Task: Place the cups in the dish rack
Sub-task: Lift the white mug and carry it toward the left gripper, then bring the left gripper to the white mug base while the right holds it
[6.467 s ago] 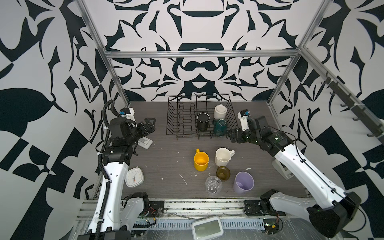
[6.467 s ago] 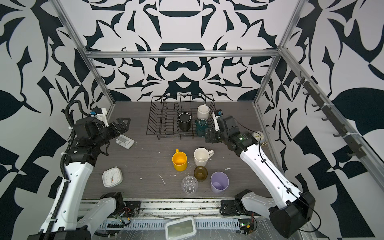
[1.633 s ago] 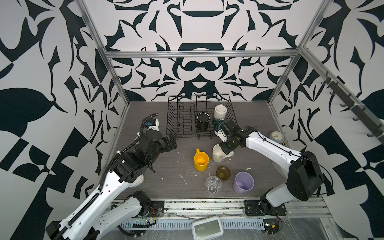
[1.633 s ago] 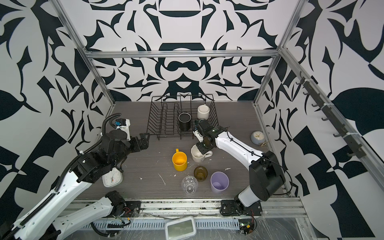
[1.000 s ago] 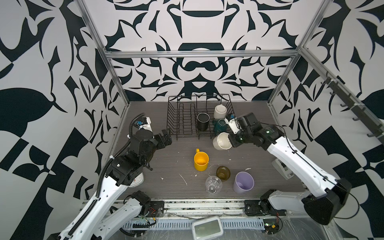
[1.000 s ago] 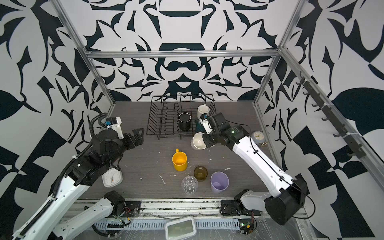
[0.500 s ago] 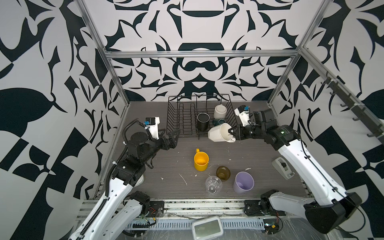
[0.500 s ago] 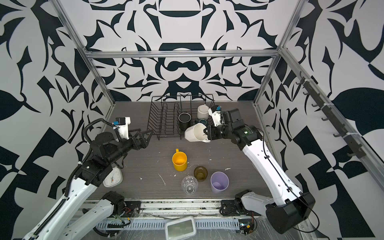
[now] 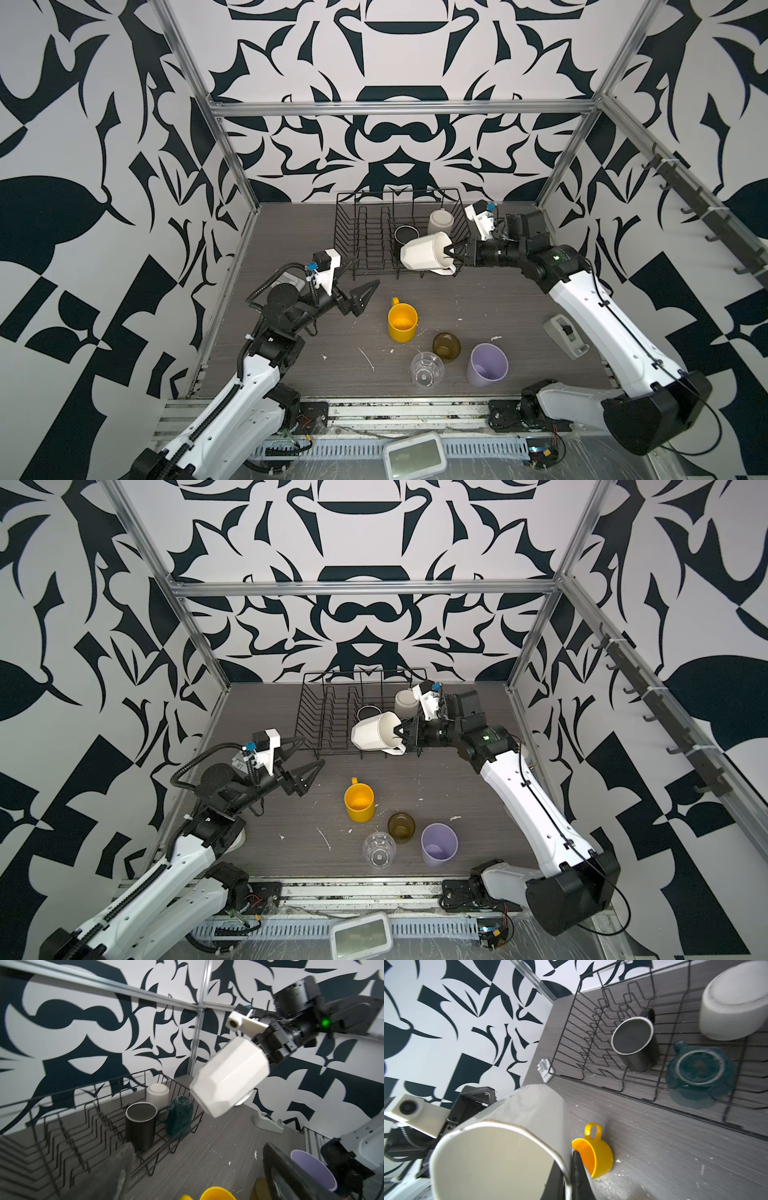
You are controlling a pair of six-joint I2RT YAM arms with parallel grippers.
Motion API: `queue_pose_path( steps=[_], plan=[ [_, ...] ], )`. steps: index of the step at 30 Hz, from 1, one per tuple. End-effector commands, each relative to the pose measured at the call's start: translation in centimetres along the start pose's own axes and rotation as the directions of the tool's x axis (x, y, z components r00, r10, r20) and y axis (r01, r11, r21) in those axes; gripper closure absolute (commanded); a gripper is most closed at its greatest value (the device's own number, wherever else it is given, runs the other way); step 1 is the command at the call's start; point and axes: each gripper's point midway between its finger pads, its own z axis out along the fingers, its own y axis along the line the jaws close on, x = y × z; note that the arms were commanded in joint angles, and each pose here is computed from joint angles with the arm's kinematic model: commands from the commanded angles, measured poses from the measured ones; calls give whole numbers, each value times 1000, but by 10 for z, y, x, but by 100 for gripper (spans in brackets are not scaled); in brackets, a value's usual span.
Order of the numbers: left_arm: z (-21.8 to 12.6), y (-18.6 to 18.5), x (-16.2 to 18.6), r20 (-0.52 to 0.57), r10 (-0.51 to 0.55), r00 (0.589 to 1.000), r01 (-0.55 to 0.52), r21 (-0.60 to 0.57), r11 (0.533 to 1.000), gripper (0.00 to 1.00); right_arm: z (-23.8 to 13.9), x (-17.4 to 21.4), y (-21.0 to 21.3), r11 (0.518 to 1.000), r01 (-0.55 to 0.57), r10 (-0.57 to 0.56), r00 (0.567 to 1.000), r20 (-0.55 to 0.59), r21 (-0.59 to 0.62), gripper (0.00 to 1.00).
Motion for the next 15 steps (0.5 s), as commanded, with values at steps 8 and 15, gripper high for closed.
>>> queue_pose_path(
  steps=[8,15],
  plan=[
    [0,-42,-26,120,105,987,-132,248,960,1,-10,-20,64,952,94,-75,994,76,-292,100],
    [4,-44,-26,123,81,989,-114,284,952,1,-6,-16,76,938,110,-96,994,58,-330,100]
  ],
)
